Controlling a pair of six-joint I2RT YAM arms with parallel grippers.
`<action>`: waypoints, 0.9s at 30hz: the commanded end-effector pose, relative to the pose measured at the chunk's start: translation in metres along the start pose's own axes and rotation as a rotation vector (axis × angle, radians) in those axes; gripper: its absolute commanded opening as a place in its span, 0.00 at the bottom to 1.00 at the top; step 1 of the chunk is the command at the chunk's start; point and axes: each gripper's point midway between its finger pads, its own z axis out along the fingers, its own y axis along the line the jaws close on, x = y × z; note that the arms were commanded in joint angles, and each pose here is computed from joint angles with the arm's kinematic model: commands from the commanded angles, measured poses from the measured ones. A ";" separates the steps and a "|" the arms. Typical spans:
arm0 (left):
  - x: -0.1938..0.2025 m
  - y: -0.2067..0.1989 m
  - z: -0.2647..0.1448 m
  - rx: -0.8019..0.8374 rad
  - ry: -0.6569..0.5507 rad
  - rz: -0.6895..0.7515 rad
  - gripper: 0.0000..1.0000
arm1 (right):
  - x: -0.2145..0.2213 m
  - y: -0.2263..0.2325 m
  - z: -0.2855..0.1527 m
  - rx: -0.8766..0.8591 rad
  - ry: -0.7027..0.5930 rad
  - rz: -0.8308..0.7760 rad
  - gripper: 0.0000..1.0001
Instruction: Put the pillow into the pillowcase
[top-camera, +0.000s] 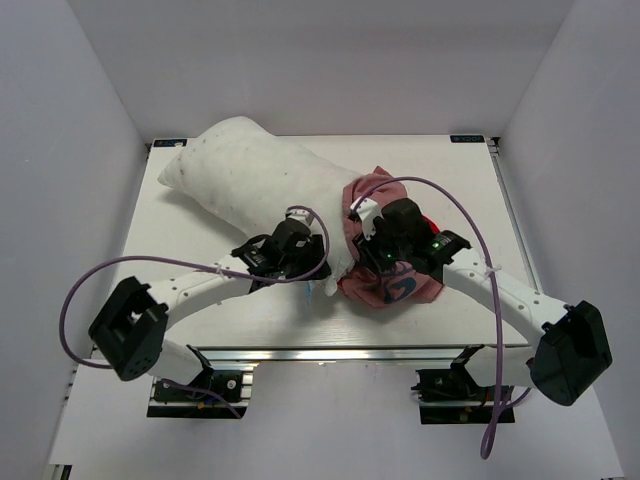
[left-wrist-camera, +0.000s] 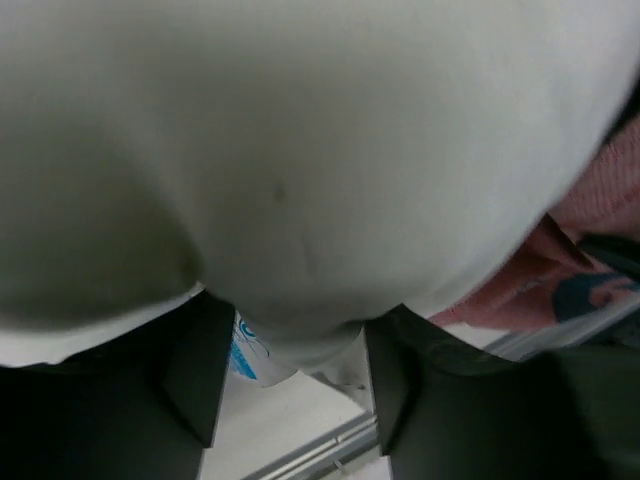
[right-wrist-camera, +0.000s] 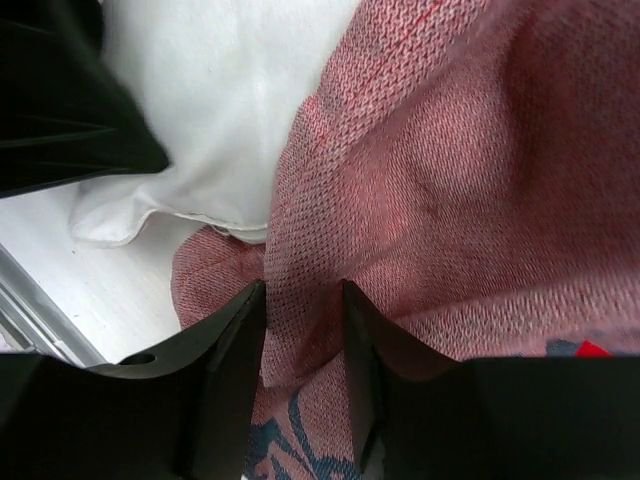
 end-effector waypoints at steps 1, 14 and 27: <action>-0.026 -0.022 0.006 0.061 -0.071 0.022 0.60 | -0.024 0.001 0.003 -0.020 -0.066 -0.020 0.41; -0.097 -0.036 -0.014 0.115 -0.232 0.047 0.19 | -0.077 0.000 -0.014 -0.087 -0.169 0.044 0.00; -0.212 -0.071 -0.018 0.240 -0.392 0.105 0.08 | -0.174 0.059 -0.106 -0.412 -0.448 0.085 0.00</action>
